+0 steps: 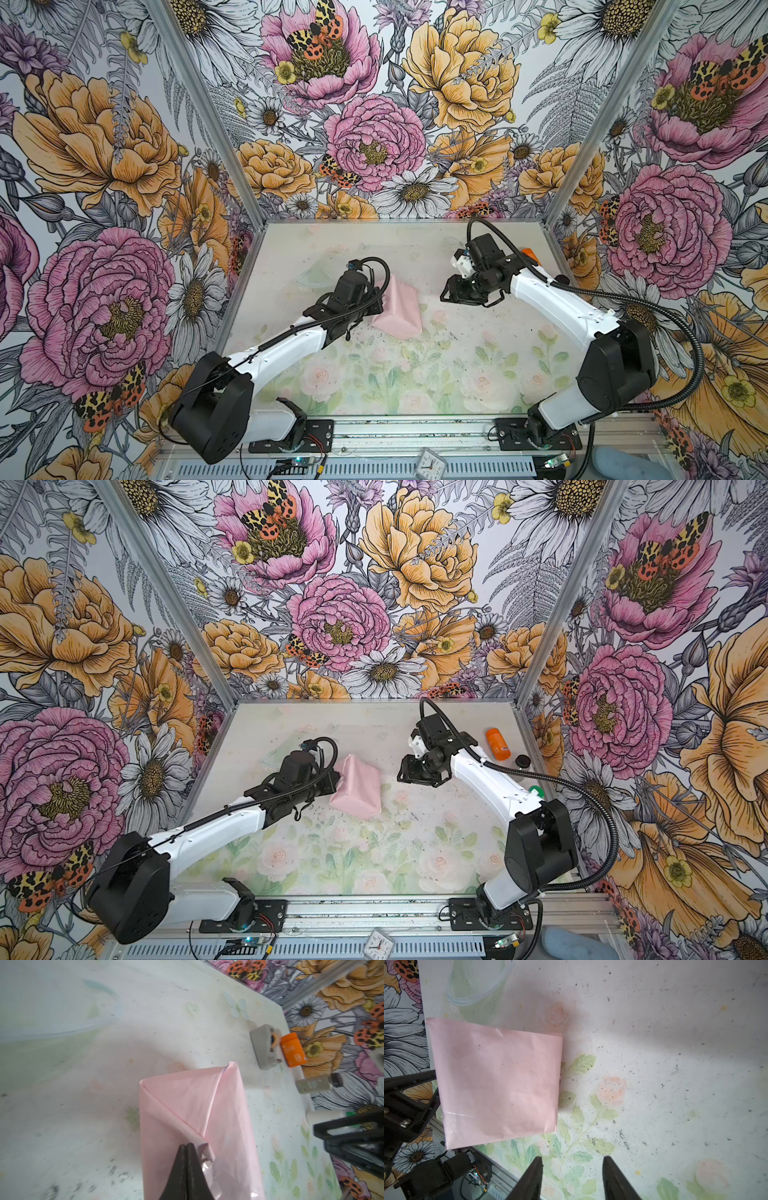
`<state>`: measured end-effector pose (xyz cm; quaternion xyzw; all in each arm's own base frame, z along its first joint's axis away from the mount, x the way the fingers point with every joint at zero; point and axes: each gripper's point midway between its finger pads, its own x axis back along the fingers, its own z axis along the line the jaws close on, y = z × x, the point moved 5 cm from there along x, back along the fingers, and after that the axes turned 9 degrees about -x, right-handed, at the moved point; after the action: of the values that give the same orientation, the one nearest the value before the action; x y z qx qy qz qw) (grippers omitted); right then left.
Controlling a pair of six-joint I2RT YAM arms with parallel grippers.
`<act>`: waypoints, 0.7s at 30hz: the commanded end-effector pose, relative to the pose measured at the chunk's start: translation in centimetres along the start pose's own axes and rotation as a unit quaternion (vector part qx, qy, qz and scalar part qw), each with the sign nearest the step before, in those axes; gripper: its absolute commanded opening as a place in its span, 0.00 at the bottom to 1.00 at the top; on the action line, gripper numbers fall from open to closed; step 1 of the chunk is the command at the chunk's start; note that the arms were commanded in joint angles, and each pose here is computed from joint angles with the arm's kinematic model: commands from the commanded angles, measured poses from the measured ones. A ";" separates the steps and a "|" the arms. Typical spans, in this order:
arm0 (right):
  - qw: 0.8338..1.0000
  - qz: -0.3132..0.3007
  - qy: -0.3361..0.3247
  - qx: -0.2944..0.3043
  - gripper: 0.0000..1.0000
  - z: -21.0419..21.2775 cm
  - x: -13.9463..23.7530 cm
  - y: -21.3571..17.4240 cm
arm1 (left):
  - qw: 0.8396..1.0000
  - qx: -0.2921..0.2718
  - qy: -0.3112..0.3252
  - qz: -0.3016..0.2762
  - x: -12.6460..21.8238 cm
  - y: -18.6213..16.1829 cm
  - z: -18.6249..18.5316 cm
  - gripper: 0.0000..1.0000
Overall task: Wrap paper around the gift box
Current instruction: 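Open both grippers and lift them away from the wrapped box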
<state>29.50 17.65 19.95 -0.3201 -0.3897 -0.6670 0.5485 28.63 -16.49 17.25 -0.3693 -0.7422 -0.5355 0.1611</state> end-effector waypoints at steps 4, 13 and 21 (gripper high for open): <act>0.999 -0.043 0.021 0.021 0.54 2.2 1.5 1.5 | 0.993 0.071 0.079 -0.043 6.8 2.1 5.3 0.63; 0.998 -0.038 0.033 0.024 0.56 2.8 0.6 1.4 | 0.992 0.110 0.058 0.017 3.7 -0.9 7.3 0.86; 0.998 -0.066 0.024 0.001 0.57 0.8 1.6 1.5 | 0.996 0.071 -0.026 0.041 -1.4 -1.5 1.9 0.86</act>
<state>30.52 18.66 20.94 -0.2866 -0.3964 -0.6872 0.5371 27.27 -12.36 12.70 -0.3880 -0.7492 -0.4705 0.2584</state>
